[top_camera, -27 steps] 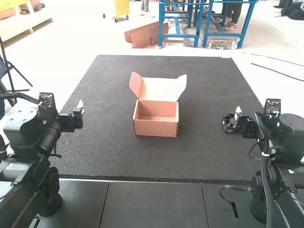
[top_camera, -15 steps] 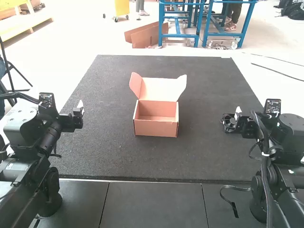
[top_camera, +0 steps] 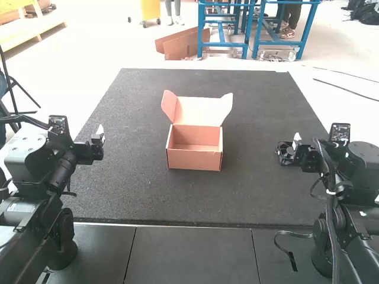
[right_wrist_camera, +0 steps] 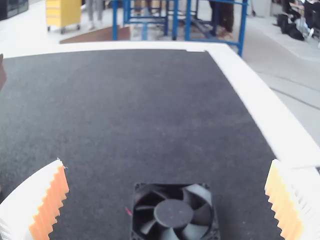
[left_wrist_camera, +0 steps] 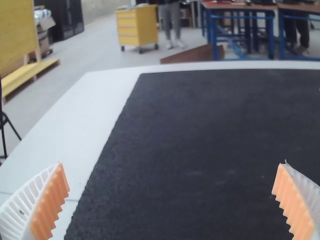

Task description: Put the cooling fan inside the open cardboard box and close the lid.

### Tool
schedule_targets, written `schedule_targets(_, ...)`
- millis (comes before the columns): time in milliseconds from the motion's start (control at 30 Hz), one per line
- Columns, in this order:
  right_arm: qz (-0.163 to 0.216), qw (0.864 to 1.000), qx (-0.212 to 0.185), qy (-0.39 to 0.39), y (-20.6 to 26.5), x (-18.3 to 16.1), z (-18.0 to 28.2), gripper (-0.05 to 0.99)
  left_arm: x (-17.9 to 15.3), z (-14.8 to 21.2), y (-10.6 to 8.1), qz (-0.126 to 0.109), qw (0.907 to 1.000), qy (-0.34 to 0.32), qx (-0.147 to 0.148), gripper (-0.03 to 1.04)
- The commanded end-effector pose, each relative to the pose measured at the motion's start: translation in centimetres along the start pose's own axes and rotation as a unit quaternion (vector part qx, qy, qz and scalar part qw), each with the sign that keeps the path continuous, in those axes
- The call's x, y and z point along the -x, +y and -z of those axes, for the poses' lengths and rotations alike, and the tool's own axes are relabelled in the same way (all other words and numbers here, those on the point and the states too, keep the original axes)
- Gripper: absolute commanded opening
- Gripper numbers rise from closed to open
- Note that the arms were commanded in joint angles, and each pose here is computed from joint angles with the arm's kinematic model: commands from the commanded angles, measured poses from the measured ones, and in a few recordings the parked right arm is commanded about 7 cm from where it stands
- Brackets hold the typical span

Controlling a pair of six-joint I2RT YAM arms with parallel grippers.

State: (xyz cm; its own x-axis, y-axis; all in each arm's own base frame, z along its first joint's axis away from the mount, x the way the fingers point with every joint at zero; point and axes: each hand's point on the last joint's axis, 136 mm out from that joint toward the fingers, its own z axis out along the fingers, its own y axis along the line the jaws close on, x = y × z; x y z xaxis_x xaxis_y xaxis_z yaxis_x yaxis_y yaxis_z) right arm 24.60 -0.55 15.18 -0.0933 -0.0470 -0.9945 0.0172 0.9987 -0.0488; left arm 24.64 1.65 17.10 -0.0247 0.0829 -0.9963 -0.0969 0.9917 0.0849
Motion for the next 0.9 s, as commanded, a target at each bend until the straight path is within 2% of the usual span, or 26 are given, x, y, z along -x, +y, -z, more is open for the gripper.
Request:
schedule_targets(0, -0.004, 1.000, 0.003, 0.001, 0.1, -0.2, 0.0, 0.91, 0.2, 0.0, 0.1, 0.005, 0.9999, -0.008, 0.003, 0.97)
schedule_targets(433, -0.007, 1.000, 0.002, -0.003, 0.1, 0.0, 0.0, 0.91, 0.6, 0.0, 0.2, 0.006, 0.9999, -0.015, 0.003, 0.97)
schedule_targets(533, -0.024, 1.000, 0.002, -0.013, 0.1, 0.5, 0.0, 0.91, 1.4, 0.1, 0.3, 0.013, 0.9994, -0.031, 0.005, 0.97)
schedule_targets(700, -0.026, 0.998, -0.004, -0.065, -0.2, 3.1, 0.2, 0.91, 2.4, 0.2, 0.5, 0.012, 0.9986, -0.051, 0.009, 0.97)
schedule_targets(767, -0.028, 0.996, -0.007, -0.086, -0.4, 4.1, 0.4, 0.91, 4.2, 0.4, 0.7, 0.015, 0.9960, -0.087, 0.013, 0.97)
schedule_targets(867, -0.028, 0.993, -0.008, -0.114, -0.5, 5.6, 0.8, 0.91, 5.6, 0.8, 0.7, 0.017, 0.9942, -0.105, 0.012, 0.97)
